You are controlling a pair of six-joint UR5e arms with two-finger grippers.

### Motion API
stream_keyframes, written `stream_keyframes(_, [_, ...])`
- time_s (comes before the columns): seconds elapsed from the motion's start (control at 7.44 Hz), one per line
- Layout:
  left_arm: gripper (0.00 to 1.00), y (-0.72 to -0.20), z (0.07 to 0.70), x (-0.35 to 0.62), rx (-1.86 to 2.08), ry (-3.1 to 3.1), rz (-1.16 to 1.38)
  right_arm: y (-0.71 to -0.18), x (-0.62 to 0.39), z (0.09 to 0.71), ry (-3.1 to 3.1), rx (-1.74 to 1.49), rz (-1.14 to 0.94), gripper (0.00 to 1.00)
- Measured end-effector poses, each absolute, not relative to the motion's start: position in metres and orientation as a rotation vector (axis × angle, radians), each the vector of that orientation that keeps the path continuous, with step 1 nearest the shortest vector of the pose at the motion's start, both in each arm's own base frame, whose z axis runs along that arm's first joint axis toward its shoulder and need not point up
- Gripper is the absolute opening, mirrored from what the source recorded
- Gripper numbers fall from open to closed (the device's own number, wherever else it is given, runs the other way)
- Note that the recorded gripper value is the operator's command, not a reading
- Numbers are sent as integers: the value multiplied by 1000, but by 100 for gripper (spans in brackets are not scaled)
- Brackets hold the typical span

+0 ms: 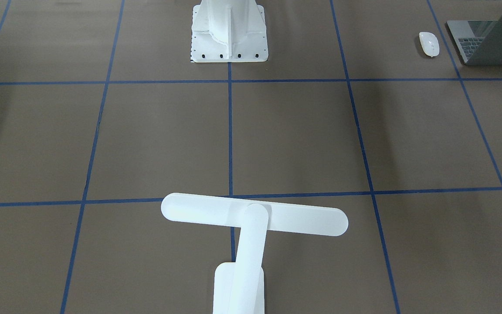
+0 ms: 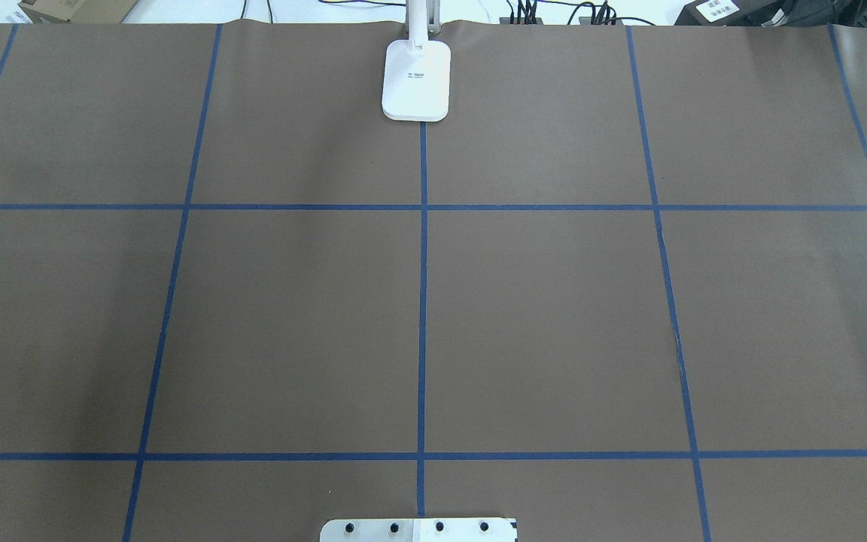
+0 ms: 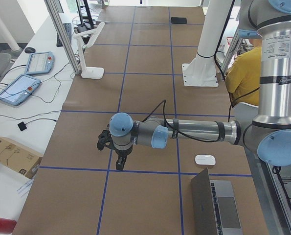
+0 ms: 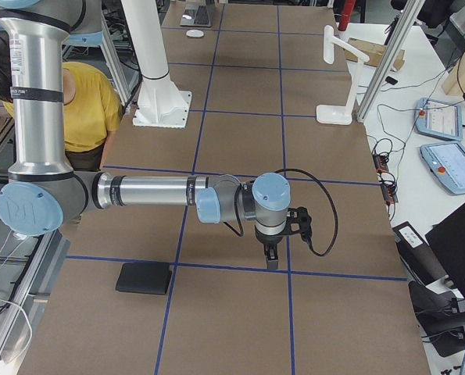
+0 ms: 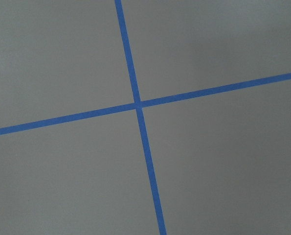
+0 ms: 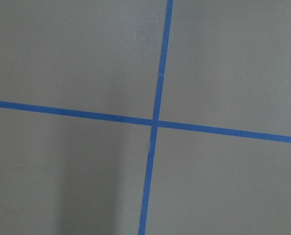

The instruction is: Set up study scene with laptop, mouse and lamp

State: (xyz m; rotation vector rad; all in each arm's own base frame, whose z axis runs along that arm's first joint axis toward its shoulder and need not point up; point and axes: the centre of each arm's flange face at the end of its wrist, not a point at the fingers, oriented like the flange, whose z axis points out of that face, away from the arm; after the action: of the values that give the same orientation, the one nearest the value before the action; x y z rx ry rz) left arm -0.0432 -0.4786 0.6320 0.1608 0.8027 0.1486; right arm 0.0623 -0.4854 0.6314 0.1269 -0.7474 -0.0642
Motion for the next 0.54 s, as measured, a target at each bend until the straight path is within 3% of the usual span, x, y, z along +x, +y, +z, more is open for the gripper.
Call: stream_keyframes(0.54, [100,-479,641,-51,155,801,124,-484,62,635,-747,120,-61,100])
